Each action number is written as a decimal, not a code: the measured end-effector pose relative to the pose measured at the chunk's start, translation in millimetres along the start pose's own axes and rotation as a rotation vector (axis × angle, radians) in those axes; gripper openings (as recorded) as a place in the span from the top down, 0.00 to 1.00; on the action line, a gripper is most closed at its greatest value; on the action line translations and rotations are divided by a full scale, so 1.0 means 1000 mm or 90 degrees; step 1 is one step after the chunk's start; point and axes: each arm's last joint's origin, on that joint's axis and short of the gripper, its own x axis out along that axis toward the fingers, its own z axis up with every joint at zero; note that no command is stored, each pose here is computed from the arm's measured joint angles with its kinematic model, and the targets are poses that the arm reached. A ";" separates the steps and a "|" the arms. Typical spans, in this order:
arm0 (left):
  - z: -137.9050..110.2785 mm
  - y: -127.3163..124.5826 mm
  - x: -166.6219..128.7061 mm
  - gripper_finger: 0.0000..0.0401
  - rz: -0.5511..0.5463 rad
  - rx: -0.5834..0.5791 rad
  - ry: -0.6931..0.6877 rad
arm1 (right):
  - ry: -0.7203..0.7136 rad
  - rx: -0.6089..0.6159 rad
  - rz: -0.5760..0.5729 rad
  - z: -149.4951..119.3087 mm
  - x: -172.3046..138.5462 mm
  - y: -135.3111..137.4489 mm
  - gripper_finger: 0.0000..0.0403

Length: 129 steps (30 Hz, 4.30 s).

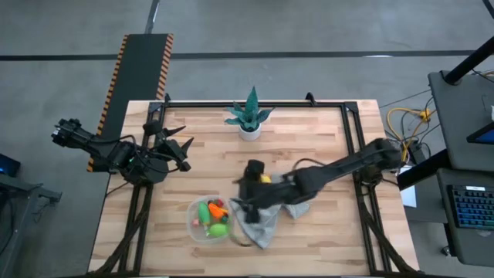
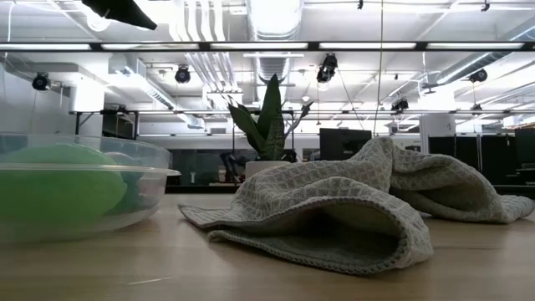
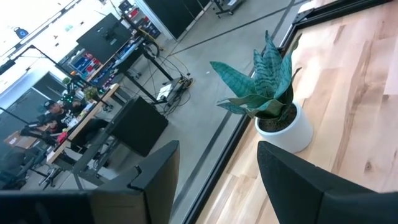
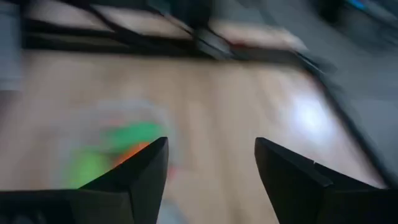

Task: Pick and placing Produce into tupperware
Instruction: Put the yellow lemon in the transparent bin

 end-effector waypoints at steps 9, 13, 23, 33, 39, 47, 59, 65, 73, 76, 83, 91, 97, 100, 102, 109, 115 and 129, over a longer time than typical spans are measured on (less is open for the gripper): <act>0.000 0.000 0.000 0.50 0.000 -0.002 0.000 | -0.070 0.054 0.143 -0.071 -0.031 -0.033 0.43; 0.000 0.000 0.000 0.50 0.000 -0.001 0.000 | -0.050 0.157 0.099 -0.106 -0.024 -0.053 0.40; 0.000 -0.001 0.000 0.50 0.000 0.003 0.001 | 0.059 0.202 0.047 -0.150 0.008 -0.066 0.20; 0.000 -0.001 0.000 0.50 0.000 0.003 0.001 | 0.173 0.200 0.051 -0.177 0.043 -0.067 0.14; 0.000 -0.001 0.000 0.50 0.000 0.003 0.001 | 0.220 0.188 0.039 -0.190 0.051 -0.068 0.14; 0.001 -0.004 0.002 0.50 0.000 0.010 0.004 | 0.232 0.189 0.036 -0.196 0.053 -0.073 0.17; 0.001 -0.012 0.004 0.50 0.001 0.031 0.011 | 0.263 0.199 0.050 -0.207 0.064 -0.070 0.18; 0.001 -0.008 0.003 0.50 0.001 0.023 0.008 | 0.274 0.196 0.050 -0.206 0.075 -0.066 0.18; 0.001 -0.007 0.003 0.50 0.000 0.022 0.007 | 0.289 0.181 0.055 -0.201 0.076 -0.066 0.18; 0.001 -0.007 0.003 0.50 0.000 0.022 0.007 | 0.295 0.180 0.053 -0.201 0.076 -0.066 0.18; 0.001 -0.007 0.003 0.50 0.000 0.022 0.007 | 0.294 0.173 0.049 -0.198 0.076 -0.068 0.27; 0.001 -0.007 0.003 0.50 0.000 0.022 0.007 | 0.297 0.171 0.045 -0.196 0.076 -0.071 0.52; 0.001 -0.007 0.003 0.50 0.000 0.022 0.007 | 0.310 0.165 0.043 -0.197 0.074 -0.071 0.52; 0.001 -0.007 0.003 0.50 0.000 0.022 0.007 | 0.311 0.165 0.042 -0.197 0.074 -0.071 0.52; 0.001 -0.007 0.003 0.50 0.000 0.022 0.007 | 0.311 0.163 0.043 -0.194 0.074 -0.071 0.52; 0.001 -0.007 0.003 0.50 0.000 0.022 0.007 | 0.255 0.144 0.061 -0.159 0.076 -0.072 0.52; 0.001 -0.007 0.003 0.50 0.001 0.034 0.007 | 0.187 0.145 0.074 -0.119 0.075 -0.072 0.52; 0.002 -0.006 0.002 0.50 -0.001 0.035 0.005 | 0.017 0.101 0.167 -0.049 0.068 -0.015 0.52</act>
